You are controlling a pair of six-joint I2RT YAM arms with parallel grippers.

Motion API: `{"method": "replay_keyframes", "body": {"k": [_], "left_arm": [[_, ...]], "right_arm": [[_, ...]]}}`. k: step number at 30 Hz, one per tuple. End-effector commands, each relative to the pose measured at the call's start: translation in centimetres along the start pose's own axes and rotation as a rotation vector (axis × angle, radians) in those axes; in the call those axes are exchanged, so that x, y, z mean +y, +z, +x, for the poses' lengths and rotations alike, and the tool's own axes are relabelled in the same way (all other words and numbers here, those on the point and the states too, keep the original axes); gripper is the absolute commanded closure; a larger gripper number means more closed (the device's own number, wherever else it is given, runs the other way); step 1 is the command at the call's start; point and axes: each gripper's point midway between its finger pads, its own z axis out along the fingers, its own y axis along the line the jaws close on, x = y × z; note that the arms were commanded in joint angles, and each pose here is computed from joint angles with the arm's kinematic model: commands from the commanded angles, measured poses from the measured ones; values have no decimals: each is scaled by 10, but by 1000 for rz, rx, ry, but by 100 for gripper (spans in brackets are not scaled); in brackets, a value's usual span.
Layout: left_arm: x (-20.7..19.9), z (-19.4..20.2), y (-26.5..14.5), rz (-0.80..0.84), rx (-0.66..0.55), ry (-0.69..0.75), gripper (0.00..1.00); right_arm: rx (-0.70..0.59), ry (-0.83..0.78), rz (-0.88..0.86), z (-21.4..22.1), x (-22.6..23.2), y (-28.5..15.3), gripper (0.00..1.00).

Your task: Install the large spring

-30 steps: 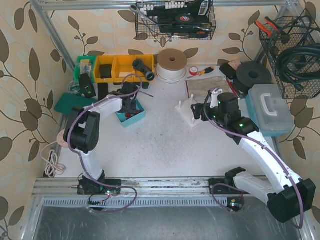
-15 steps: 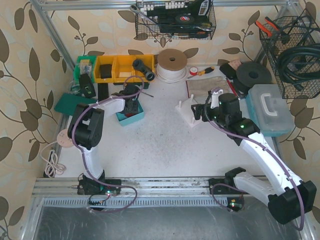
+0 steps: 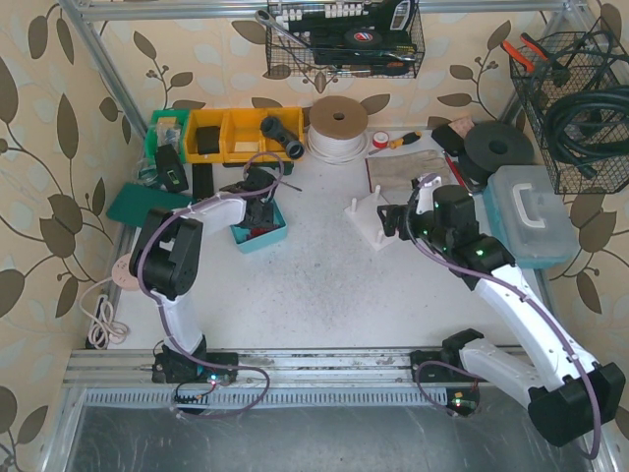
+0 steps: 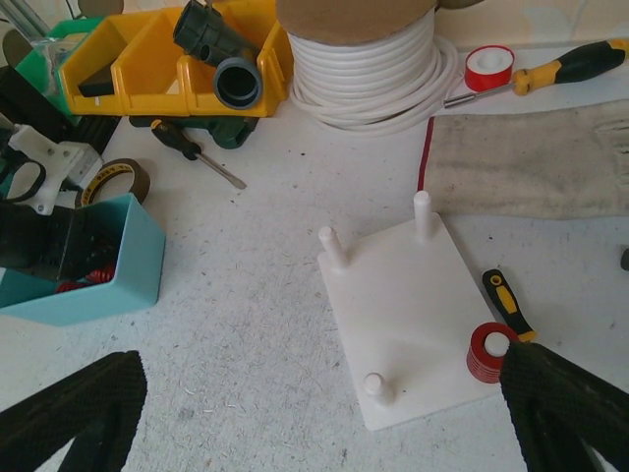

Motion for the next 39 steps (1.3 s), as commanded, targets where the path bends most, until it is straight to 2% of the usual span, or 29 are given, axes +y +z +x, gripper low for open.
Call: {"method": "replay_keyframes", "body": {"k": [1, 6, 14, 18, 22, 25, 32, 36, 39], "left_arm": [[-21, 9, -33, 82, 6, 3, 90], [-19, -1, -50, 67, -60, 5, 94], [-24, -42, -92, 121, -255, 76, 99], [-33, -54, -126, 219, -381, 135, 100], [-53, -57, -168, 373, -543, 257, 100], [-77, -46, -193, 451, -677, 422, 100], [-147, 12, -236, 610, -946, 851, 100], [-164, 26, -246, 649, -995, 925, 100], [-173, 35, -249, 663, -1014, 977, 100]], "right_arm": [[-12, -16, 24, 2, -4, -4, 2], [-16, -9, 46, 2, -8, -5, 1], [42, 8, -1, 9, 0, 8, 1], [48, 42, -30, 3, 7, 11, 1], [49, 67, -98, -10, 23, 10, 1], [85, 69, -179, -16, 40, 12, 7], [209, 36, -407, -17, 93, 13, 31], [292, 9, -465, -4, 113, 14, 43], [343, 19, -501, 7, 121, 18, 48]]}}
